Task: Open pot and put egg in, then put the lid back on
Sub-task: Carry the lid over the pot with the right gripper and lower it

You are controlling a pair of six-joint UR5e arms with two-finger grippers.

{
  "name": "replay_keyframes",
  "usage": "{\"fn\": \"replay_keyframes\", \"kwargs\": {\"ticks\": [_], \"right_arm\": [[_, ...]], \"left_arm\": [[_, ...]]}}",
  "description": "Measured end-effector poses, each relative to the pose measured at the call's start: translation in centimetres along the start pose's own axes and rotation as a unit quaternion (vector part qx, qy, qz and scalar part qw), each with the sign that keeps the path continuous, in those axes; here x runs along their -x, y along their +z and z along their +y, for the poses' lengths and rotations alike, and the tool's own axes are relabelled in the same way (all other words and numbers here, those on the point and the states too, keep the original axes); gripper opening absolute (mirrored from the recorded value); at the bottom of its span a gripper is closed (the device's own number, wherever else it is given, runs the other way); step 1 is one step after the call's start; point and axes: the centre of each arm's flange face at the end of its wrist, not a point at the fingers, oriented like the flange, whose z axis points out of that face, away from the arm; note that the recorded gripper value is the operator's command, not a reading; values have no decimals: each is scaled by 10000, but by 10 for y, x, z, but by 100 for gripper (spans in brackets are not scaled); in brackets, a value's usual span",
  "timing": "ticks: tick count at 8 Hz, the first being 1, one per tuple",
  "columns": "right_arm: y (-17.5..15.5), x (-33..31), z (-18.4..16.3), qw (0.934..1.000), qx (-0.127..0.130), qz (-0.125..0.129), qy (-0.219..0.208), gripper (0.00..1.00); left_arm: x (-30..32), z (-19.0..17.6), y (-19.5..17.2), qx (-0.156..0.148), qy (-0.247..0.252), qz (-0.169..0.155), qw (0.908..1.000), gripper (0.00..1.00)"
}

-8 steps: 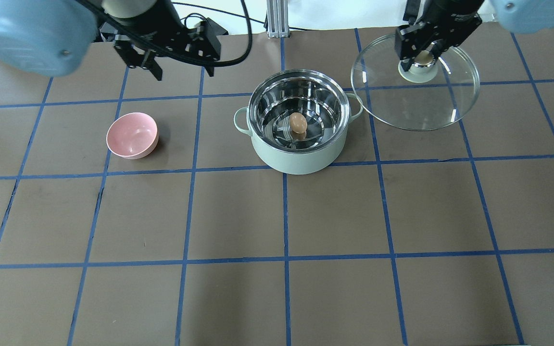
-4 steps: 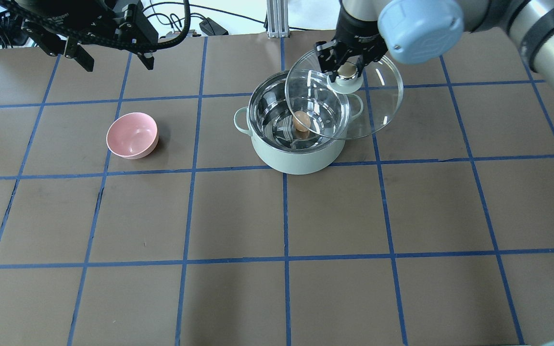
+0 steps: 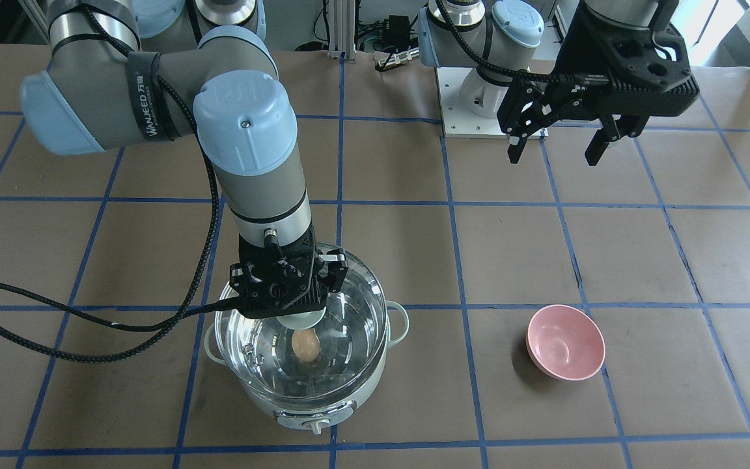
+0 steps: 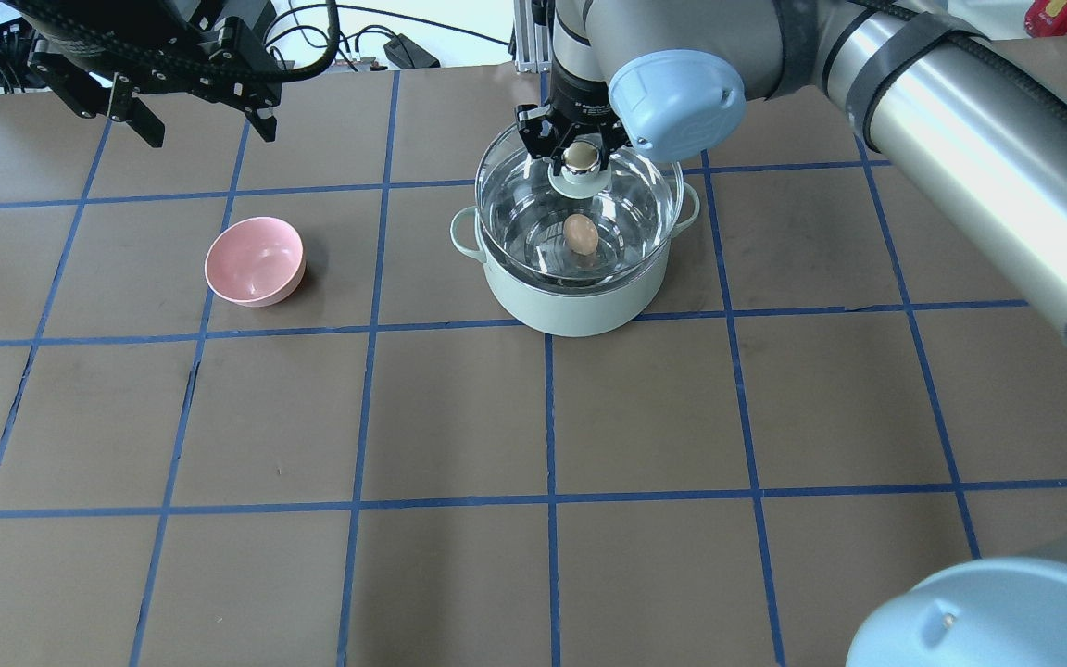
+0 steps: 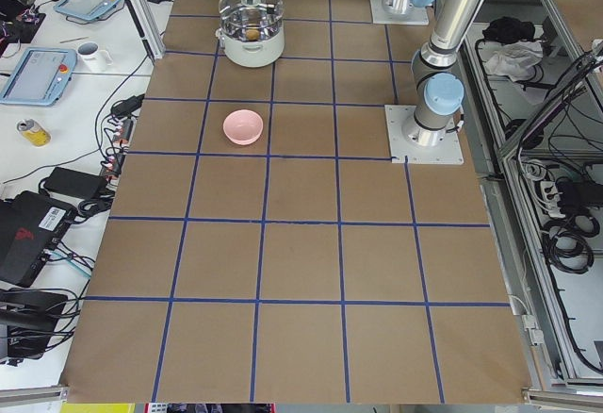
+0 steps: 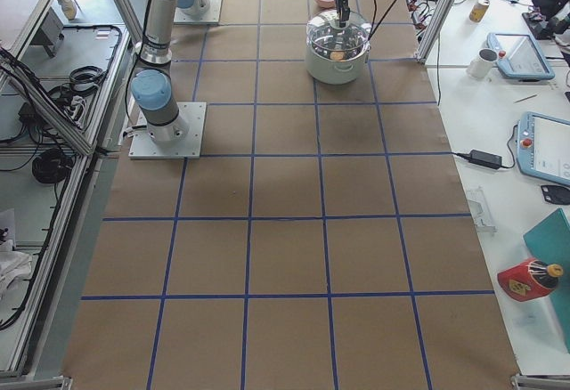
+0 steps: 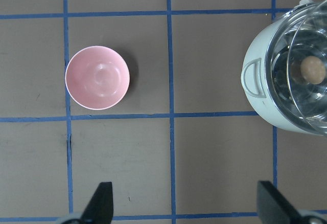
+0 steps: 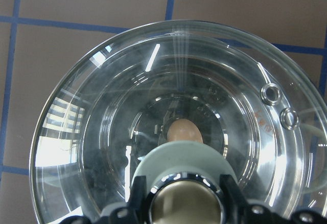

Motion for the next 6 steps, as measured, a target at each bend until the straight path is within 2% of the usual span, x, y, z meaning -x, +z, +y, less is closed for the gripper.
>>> {"fn": "replay_keyframes", "kwargs": {"ticks": [2,6], "right_arm": [[12,4,-2,10000,44,-65,26,0],[32,6,-3,9997,195,-131,-49,0]], "left_arm": [[6,-7,13,122,-49,0,9999,100],[4,-8,21,181,-59,-25,9998,100]]}}
